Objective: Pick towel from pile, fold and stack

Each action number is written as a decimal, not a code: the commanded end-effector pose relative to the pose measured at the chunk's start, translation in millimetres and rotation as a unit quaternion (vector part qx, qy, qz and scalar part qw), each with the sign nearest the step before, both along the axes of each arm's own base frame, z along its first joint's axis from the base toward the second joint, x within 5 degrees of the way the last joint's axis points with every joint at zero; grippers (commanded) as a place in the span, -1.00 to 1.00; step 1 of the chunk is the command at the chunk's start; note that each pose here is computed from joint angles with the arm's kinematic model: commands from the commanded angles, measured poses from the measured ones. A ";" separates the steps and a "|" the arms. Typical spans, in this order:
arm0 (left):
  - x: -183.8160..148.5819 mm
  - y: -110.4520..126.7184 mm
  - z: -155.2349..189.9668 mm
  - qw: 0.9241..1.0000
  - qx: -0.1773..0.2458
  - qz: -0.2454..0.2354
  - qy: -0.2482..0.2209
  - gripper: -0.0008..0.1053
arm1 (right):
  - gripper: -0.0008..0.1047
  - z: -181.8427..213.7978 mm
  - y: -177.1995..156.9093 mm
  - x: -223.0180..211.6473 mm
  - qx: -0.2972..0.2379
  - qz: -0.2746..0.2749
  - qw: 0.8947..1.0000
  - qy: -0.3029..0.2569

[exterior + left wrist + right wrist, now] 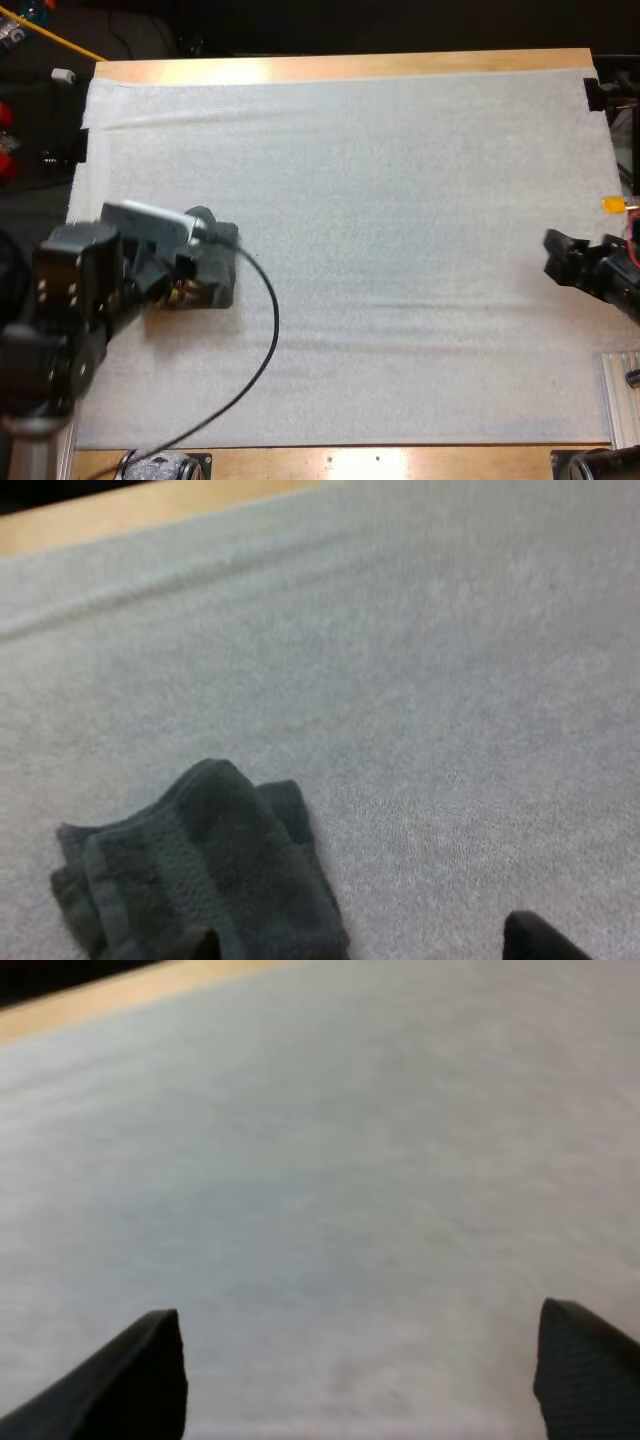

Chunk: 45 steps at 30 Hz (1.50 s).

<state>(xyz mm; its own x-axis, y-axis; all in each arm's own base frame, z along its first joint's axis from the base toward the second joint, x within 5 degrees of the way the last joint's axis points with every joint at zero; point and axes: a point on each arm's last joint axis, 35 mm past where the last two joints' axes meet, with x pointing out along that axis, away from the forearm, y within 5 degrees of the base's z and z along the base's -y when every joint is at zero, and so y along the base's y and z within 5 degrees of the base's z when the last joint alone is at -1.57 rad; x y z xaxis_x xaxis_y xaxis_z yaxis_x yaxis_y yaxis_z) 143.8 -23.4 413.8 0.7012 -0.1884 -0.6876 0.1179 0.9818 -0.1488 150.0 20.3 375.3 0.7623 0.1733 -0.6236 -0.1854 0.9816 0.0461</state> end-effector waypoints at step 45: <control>-181.3 30.7 -89.2 0.994 0.064 0.030 -0.086 0.05 | 0.33 14.9 -14.8 -206.4 -0.107 -0.085 0.957 -0.256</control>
<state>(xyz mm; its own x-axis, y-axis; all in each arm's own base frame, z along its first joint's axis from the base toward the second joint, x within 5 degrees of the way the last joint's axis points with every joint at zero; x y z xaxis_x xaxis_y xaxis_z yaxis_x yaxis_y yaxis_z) -39.7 7.3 324.7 0.8276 -0.0687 -0.5571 0.0749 0.9971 -0.0117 -59.0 6.0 388.8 0.9854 -0.0645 -0.1574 0.0318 0.9789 -0.2019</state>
